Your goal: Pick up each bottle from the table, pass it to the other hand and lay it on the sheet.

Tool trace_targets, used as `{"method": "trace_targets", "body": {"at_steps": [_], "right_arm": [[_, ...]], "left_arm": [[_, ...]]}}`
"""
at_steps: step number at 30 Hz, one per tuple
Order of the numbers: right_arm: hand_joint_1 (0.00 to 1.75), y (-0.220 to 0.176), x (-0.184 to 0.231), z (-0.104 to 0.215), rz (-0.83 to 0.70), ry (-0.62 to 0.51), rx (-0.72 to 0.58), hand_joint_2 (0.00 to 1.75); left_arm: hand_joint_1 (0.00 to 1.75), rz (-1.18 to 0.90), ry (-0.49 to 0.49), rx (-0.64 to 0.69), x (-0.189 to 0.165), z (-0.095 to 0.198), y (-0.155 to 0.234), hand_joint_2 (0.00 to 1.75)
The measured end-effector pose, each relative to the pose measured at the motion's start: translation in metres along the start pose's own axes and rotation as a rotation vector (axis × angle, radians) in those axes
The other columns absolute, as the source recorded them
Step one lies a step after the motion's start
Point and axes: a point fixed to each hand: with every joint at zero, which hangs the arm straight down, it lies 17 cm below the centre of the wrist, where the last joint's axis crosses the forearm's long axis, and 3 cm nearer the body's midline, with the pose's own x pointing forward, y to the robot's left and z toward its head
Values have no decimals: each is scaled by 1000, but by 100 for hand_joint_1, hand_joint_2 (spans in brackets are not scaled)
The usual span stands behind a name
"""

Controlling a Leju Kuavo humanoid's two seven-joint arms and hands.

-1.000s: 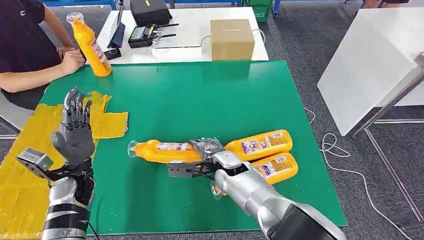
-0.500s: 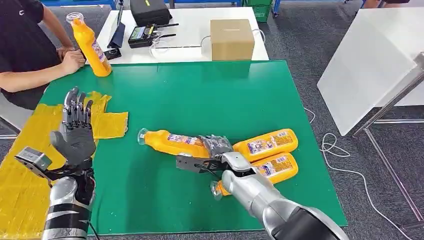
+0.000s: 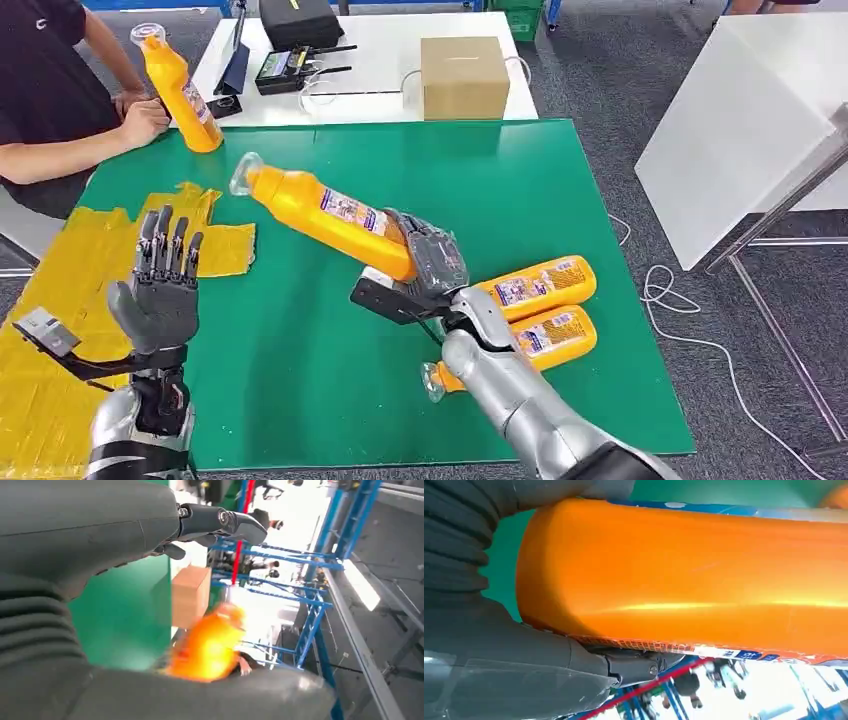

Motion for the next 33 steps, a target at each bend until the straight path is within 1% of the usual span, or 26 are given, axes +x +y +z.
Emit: {"method": "trace_targets", "body": {"at_steps": [7, 11, 16, 20, 29, 33], "right_arm": [[175, -24, 15, 2, -54, -34, -86, 175], [175, -32, 29, 7, -78, -84, -129, 175], [175, -30, 51, 14, -109, -128, -129, 175], [175, -13, 71, 18, -127, -159, -87, 175], [175, 39, 128, 39, -125, -262, 42, 175], [175, 64, 141, 47, -126, -268, 118, 175]], "left_arm": [[0, 25, 27, 14, -6, 10, 0, 175], [0, 82, 55, 16, -10, 18, -3, 175], [0, 142, 81, 2, -15, 30, -15, 175], [0, 181, 102, -28, -21, 37, -29, 175], [0, 248, 107, -63, -22, 44, -48, 175], [0, 264, 111, -84, -24, 45, -57, 175]]}}
